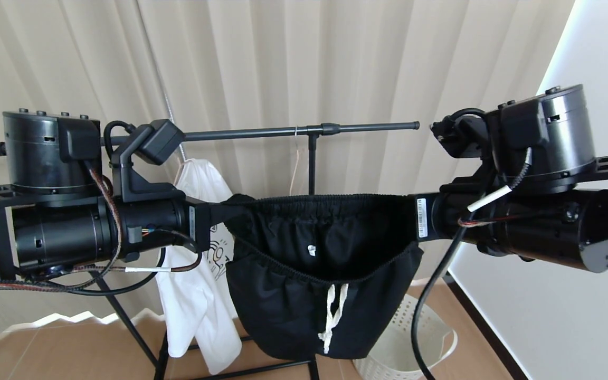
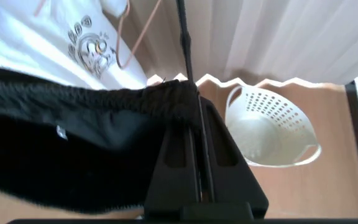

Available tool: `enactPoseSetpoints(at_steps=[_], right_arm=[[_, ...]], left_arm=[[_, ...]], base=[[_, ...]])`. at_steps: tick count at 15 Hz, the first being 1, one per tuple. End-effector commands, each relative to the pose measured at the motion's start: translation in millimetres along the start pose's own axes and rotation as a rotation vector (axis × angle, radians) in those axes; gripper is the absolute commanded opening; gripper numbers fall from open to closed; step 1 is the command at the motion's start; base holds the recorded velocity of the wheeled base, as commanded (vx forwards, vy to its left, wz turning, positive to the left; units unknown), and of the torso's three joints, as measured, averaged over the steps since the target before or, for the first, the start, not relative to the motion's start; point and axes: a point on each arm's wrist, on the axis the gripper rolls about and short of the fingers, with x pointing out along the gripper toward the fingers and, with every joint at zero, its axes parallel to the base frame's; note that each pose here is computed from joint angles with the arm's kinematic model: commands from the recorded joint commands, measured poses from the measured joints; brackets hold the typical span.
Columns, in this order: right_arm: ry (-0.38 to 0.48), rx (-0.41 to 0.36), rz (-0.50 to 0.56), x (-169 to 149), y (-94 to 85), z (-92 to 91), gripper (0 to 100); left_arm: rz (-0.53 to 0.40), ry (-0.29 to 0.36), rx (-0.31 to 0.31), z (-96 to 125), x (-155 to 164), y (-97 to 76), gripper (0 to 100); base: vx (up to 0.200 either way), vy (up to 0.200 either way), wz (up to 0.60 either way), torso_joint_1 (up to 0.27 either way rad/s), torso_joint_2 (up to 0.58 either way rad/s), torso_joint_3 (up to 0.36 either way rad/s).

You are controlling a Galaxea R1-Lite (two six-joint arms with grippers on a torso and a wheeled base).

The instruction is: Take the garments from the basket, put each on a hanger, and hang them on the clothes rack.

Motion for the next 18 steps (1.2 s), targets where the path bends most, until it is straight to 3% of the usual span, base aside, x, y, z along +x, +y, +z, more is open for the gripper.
enactPoseSetpoints(at_steps=[1,3,8,10,13,15,16,18], right_arm=[[0.016,-0.060,0.040,-27.7,1.1,-6.6,0],[0.069,-0.131,0.087,-42.1,11.9,-17.2,0],[0.150,-0.231,0.178,-66.6,27.5,-34.5,0],[0.178,-0.267,0.239,-69.8,46.5,-46.2,0],[0.235,-0.238,0.295,-64.4,81.5,-63.8,0],[0.242,-0.154,0.320,-57.1,104.7,-67.5,0],[0.224,-0.039,0.335,-48.5,121.8,-62.2,0],[0.222,0.007,0.337,-43.7,128.2,-61.5,0]], left_arm=[[-0.004,-0.002,0.009,23.0,2.6,-3.4,0],[-0.002,0.047,-0.011,46.4,19.9,-0.7,0],[-0.029,0.011,0.007,77.0,76.1,4.8,0],[-0.074,-0.008,0.026,93.0,94.8,-5.6,0],[-0.120,-0.032,0.049,102.8,124.3,-18.0,0],[-0.142,-0.030,0.055,101.6,131.1,-25.6,0],[-0.181,-0.027,0.061,101.7,131.6,-32.6,0],[-0.187,-0.015,0.059,100.3,131.8,-33.8,0]], base=[[0.000,0.000,0.00,0.000,0.00,0.000],[0.000,0.000,0.00,0.000,0.00,0.000],[0.000,0.000,0.00,0.000,0.00,0.000],[0.000,0.000,0.00,0.000,0.00,0.000],[0.000,0.000,0.00,0.000,0.00,0.000],[0.000,0.000,0.00,0.000,0.00,0.000],[0.000,0.000,0.00,0.000,0.00,0.000],[0.000,0.000,0.00,0.000,0.00,0.000]])
